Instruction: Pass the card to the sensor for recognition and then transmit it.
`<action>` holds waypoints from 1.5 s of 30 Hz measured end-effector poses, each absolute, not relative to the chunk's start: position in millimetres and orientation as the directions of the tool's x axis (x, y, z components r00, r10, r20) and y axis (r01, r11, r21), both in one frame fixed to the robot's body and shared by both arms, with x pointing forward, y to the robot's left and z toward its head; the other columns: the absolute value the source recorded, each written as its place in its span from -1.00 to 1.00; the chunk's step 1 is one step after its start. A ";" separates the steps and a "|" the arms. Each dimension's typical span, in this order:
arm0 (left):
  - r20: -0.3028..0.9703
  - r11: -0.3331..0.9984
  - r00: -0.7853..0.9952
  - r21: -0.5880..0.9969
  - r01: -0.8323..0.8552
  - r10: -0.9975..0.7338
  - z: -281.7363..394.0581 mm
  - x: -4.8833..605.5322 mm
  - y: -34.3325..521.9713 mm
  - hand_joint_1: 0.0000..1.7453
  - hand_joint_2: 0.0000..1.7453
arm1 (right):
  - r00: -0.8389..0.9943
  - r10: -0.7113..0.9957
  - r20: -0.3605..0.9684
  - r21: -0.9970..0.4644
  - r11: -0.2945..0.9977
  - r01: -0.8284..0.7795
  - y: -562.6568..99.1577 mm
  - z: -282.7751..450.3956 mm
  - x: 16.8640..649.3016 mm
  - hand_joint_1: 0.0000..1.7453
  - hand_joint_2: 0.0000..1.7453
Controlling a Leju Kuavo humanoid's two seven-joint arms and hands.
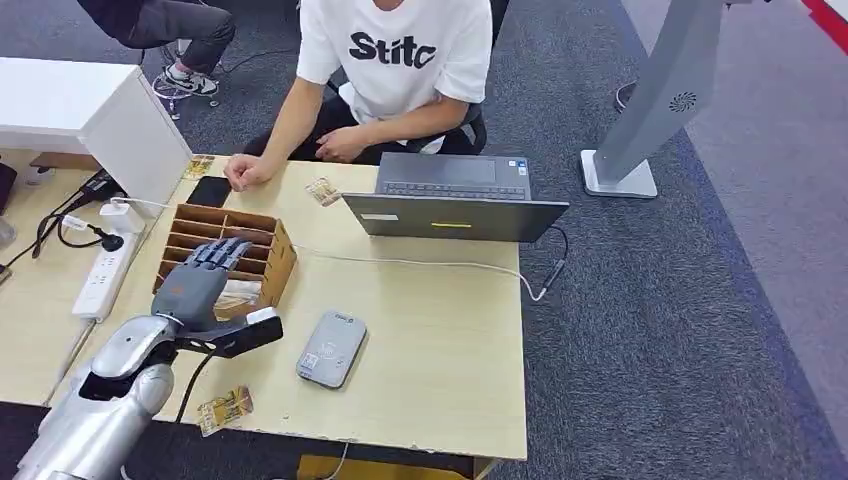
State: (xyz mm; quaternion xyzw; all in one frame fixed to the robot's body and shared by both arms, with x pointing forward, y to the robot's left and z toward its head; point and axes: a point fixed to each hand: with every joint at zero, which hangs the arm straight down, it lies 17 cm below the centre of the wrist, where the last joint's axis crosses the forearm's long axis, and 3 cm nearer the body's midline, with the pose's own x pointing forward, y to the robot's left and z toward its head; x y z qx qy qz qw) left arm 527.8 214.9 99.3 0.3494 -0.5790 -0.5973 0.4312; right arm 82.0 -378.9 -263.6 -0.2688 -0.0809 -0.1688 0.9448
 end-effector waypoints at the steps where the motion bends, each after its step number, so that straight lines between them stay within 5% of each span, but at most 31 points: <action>1: 0.082 0.042 -0.384 0.993 0.111 -0.920 99.3 527.9 215.1 -0.62 1.00 | 0.930 -0.275 0.243 -0.480 0.799 0.362 -378.5 -263.7 82.0 -1.00 1.00; 2: 0.080 0.040 -0.384 0.993 0.111 -0.920 99.1 527.8 215.1 -0.52 1.00 | 0.930 -0.276 0.242 -0.477 0.801 0.362 -377.6 -264.0 82.0 -1.00 1.00; 4: 0.079 0.037 -0.386 0.993 0.115 -0.919 98.2 527.5 215.0 -0.80 1.00 | 0.931 -0.275 0.241 -0.474 0.803 0.360 -376.4 -264.3 82.1 -1.00 1.00; 5: 0.076 0.032 -0.386 0.992 0.119 -0.919 97.1 527.2 215.4 -0.76 1.00 | 0.931 -0.275 0.240 -0.474 0.804 0.359 -375.9 -264.3 82.1 -1.00 1.00; 8: 0.070 0.017 -0.384 0.990 0.139 -0.921 92.0 526.3 218.4 0.66 1.00 | 0.932 -0.272 0.240 -0.472 0.806 0.357 -374.6 -264.5 82.4 -1.00 1.00; 10: 0.064 0.008 -0.381 0.989 0.147 -0.922 89.7 526.1 222.1 1.00 1.00 | 0.933 -0.270 0.239 -0.472 0.807 0.355 -373.9 -264.5 82.4 -1.00 1.00; 45: 0.019 -0.039 -0.349 0.987 0.158 -0.937 83.7 527.7 251.3 1.00 1.00 | 0.931 -0.275 0.240 -0.471 0.805 0.359 -373.1 -264.6 82.3 -1.00 1.00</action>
